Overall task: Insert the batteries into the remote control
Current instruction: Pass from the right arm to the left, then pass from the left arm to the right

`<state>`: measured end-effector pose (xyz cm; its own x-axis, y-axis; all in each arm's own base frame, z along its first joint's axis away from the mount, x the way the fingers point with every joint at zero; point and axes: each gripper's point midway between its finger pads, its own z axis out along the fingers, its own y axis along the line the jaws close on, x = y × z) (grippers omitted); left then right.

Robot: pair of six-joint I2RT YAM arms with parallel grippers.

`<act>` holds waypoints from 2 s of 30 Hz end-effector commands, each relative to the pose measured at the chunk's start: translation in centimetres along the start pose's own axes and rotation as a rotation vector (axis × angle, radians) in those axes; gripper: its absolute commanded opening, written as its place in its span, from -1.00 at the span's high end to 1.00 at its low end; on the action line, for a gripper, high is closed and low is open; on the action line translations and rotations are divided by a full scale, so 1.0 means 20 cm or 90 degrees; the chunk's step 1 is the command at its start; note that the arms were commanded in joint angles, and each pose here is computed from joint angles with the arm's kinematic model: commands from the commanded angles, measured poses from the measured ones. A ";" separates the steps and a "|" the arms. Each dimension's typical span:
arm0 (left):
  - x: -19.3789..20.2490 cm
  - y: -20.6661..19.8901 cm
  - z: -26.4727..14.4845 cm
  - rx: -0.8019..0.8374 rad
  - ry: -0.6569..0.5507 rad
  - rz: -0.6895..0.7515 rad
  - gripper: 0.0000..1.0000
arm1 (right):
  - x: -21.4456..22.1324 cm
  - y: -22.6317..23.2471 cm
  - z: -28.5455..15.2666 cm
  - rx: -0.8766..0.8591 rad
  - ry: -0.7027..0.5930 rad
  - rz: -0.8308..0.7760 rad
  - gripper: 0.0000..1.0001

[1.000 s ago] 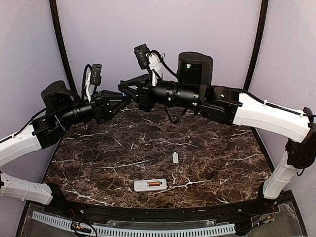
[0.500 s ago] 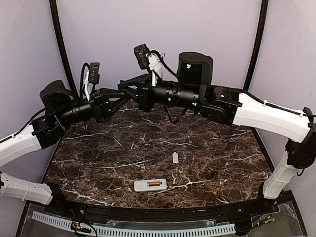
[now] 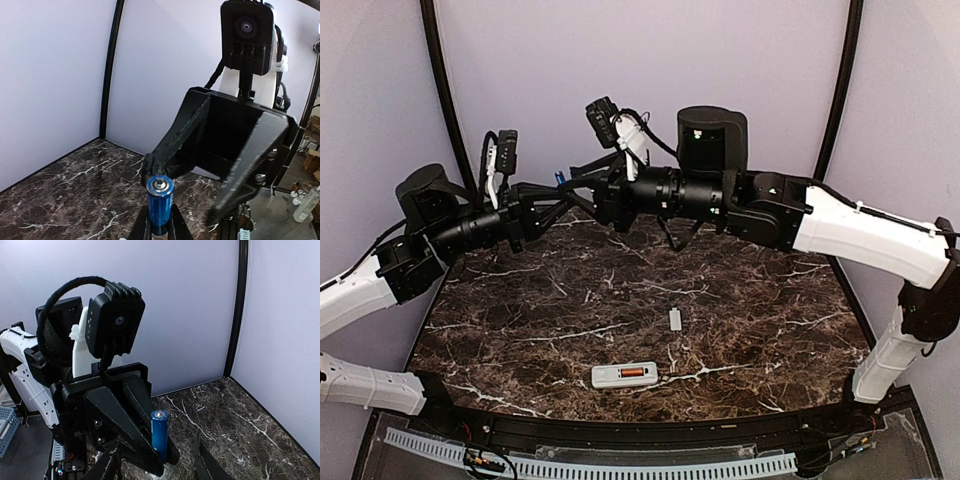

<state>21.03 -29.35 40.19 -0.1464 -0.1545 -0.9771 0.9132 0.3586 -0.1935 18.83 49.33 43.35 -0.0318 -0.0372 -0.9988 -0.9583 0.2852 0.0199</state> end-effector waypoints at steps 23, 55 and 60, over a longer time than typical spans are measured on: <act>0.41 0.29 -0.18 -0.224 0.294 0.264 1.00 | 0.29 -0.11 0.11 -0.055 0.280 0.294 -0.17; 0.45 0.26 -0.17 -0.203 0.301 0.245 1.00 | 0.53 -0.14 0.27 -0.048 0.302 0.327 0.54; 0.46 0.25 -0.18 -0.196 0.306 0.245 1.00 | 0.54 -0.16 0.27 -0.041 0.304 0.323 0.61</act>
<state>23.72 -25.55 29.80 -0.0532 0.4400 -0.8964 0.7763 0.5829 0.2401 22.45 52.63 33.07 -0.5863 -0.3416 -0.7346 -0.8083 0.3068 0.5024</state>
